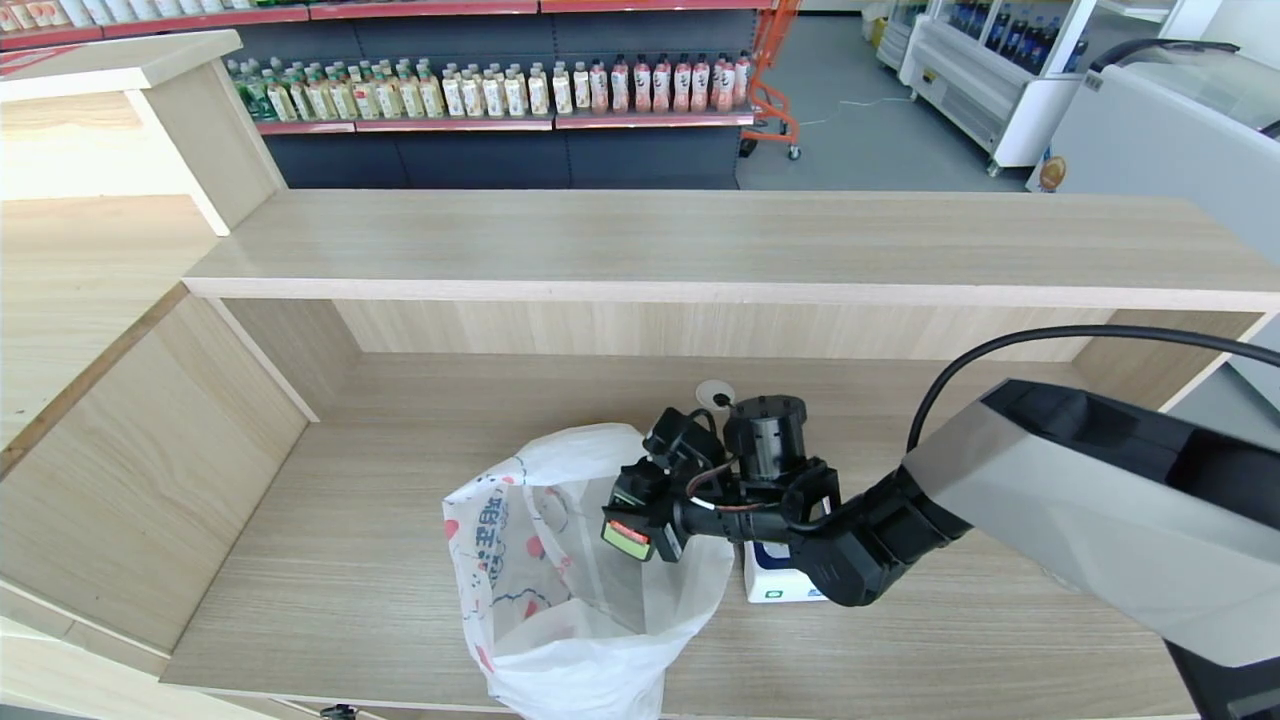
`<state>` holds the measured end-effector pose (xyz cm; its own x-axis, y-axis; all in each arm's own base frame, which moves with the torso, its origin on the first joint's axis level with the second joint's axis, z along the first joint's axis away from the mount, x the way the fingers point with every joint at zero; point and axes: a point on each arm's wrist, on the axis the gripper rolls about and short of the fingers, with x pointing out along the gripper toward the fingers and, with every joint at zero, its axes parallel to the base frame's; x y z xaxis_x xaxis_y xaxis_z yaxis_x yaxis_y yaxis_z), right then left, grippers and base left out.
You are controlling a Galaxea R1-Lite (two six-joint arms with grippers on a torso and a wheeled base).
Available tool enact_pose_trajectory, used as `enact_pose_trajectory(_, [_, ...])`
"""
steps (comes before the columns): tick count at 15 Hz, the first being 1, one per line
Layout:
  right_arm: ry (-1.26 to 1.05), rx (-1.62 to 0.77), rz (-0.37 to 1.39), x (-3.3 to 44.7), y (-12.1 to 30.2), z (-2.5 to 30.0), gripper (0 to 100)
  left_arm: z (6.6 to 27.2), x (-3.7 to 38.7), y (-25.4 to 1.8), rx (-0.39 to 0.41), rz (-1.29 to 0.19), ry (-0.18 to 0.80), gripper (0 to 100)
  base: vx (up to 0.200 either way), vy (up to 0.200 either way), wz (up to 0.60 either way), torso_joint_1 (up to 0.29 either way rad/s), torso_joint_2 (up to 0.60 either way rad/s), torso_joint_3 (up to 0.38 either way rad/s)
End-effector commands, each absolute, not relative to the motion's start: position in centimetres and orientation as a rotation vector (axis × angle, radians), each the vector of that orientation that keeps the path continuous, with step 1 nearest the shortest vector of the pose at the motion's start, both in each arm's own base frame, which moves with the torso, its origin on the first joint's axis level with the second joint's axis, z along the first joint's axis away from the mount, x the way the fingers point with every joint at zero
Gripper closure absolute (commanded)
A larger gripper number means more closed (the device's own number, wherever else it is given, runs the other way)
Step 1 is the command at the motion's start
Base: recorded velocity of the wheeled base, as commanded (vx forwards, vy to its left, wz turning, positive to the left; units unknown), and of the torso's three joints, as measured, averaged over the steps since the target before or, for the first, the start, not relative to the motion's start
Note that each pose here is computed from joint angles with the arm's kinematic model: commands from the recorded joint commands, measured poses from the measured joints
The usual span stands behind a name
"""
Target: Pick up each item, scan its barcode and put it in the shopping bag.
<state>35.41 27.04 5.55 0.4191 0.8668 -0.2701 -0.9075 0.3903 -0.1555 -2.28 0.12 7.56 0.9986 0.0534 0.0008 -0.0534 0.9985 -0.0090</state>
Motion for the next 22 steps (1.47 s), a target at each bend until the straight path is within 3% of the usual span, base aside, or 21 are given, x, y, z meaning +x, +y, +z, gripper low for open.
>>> enact_pose_trajectory(1, [0.152, -0.299, 1.134, 35.8, 27.5, 5.0, 100, 7.6, -2.3, 0.1, -0.009, 0.054, -0.002, 0, 0.0, 0.0, 0.0, 0.0, 0.0, 0.0])
enact_pose_trajectory(12, [0.122, -0.367, 1.063, 36.8, 28.2, 4.0, 100, 7.6, -2.3, 0.1, -0.009, 0.054, -0.002, 0, 0.0, 0.0, 0.0, 0.0, 0.0, 0.0])
enact_pose_trajectory(13, [0.127, -0.367, 1.063, 36.8, 28.2, 3.9, 0, 7.6, -2.3, 0.1, -0.009, 0.054, -0.002, 0, 0.0, 0.0, 0.0, 0.0, 0.0, 0.0])
enact_pose_trajectory(18, [0.111, -0.327, 1.06, 36.3, 28.0, 5.8, 0, 7.6, -2.3, 0.1, -0.009, 0.054, -0.002, 0, 0.0, 0.0, 0.0, 0.0, 0.0, 0.0])
enact_pose_trajectory(22, [0.061, -0.215, 1.049, 34.5, 27.1, 11.3, 0, 7.6, -2.3, 0.1, -0.009, 0.054, -0.002, 0, 0.0, 0.0, 0.0, 0.0, 0.0, 0.0])
